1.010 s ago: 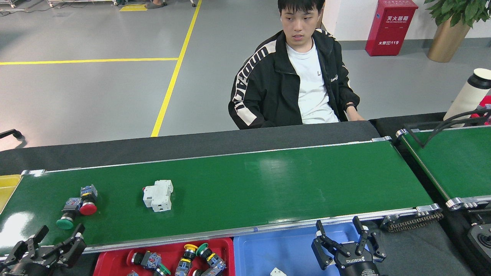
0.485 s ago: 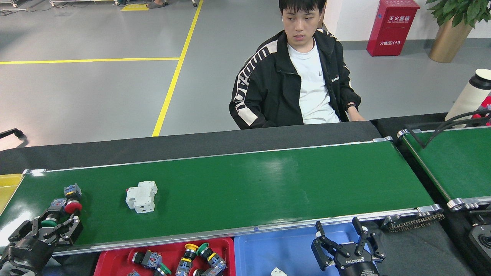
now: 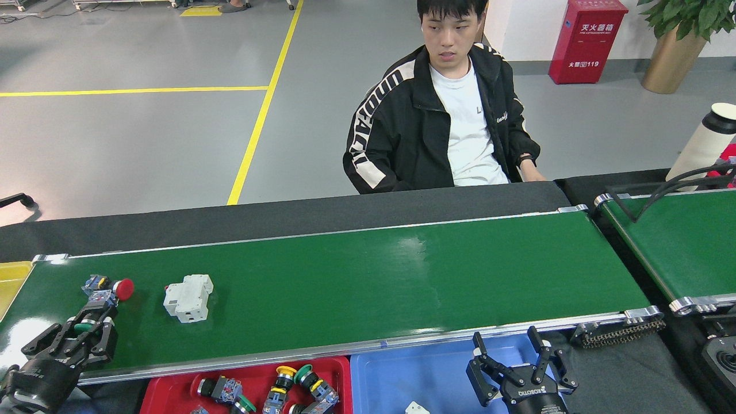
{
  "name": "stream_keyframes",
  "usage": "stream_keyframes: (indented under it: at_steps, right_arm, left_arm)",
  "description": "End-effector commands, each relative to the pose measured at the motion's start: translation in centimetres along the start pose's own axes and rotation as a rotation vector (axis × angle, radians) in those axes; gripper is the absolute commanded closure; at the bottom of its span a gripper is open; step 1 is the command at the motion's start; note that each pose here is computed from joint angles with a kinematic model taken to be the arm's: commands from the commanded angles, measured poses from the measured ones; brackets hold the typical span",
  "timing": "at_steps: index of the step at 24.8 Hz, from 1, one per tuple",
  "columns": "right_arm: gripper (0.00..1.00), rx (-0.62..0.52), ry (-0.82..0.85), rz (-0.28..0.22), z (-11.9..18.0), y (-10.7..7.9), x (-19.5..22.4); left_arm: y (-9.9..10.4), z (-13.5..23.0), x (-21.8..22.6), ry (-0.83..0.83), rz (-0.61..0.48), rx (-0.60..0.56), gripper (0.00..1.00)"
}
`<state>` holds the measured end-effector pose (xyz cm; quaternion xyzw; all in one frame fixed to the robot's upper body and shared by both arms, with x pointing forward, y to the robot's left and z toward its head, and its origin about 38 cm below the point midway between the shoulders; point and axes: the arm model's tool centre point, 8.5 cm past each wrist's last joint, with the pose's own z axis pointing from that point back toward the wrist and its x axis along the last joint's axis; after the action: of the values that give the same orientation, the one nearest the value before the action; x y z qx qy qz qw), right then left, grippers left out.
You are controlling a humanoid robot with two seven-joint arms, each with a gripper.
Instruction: Pick switch part from conveyor to tray
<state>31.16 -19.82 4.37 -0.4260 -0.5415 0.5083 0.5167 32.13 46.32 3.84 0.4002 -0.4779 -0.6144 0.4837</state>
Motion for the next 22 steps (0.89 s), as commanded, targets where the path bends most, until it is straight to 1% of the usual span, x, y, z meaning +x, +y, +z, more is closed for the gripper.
stream_keyframes:
  at_steps: [1, 4, 6, 8, 12, 14, 15, 16, 17, 18, 19, 22]
  right_arm:
    - [0.00, -0.023, -0.006, 0.010, -0.2, -0.7, -0.2]
    - [0.00, -0.022, -0.006, 0.009, -0.2, -0.6, -0.2]
    - [0.00, -0.020, -0.006, 0.011, -0.1, -0.6, -0.2]
    - [0.00, -0.018, -0.005, 0.018, -0.1, -0.5, -0.5]
    - [0.00, -0.016, -0.005, 0.023, 0.0, -0.5, -0.7]
    - [0.00, -0.014, -0.003, 0.021, 0.1, -0.5, -0.7]
    - [0.00, -0.013, -0.001, 0.021, 0.1, -0.4, -0.7]
    - [0.00, -0.011, -0.001, 0.021, 0.1, -0.4, -0.8]
    - [0.00, -0.011, -0.001, 0.021, 0.1, -0.4, -0.8]
    - [0.00, -0.010, -0.001, 0.021, 0.1, -0.3, -0.8]
    - [0.00, -0.010, -0.001, 0.021, 0.1, -0.3, -0.8]
    - [0.00, -0.010, -0.001, 0.021, 0.1, -0.3, -0.8]
  left_arm:
    - [1.5, 2.0, 1.3, -0.094, -0.030, 0.053, 0.97]
    - [1.8, 4.9, 3.9, -0.146, -0.077, 0.062, 0.97]
    - [1.5, 5.8, 6.1, -0.190, -0.091, 0.054, 0.97]
    - [2.2, 5.8, 7.7, -0.236, -0.126, 0.063, 0.97]
    - [2.3, 4.4, 12.4, -0.368, -0.211, 0.048, 0.97]
    - [1.7, 3.9, 15.4, -0.456, -0.254, 0.023, 0.96]
    - [1.2, 3.7, 16.7, -0.494, -0.268, 0.010, 0.92]
    - [0.9, 3.6, 17.3, -0.512, -0.275, -0.002, 0.83]
    - [0.5, 3.6, 18.0, -0.525, -0.286, -0.012, 0.65]
    - [0.1, 3.5, 18.6, -0.528, -0.284, -0.015, 0.40]
    - [-0.1, 3.4, 19.1, -0.528, -0.274, -0.013, 0.00]
    - [-0.4, 3.3, 19.5, -0.522, -0.254, -0.010, 0.00]
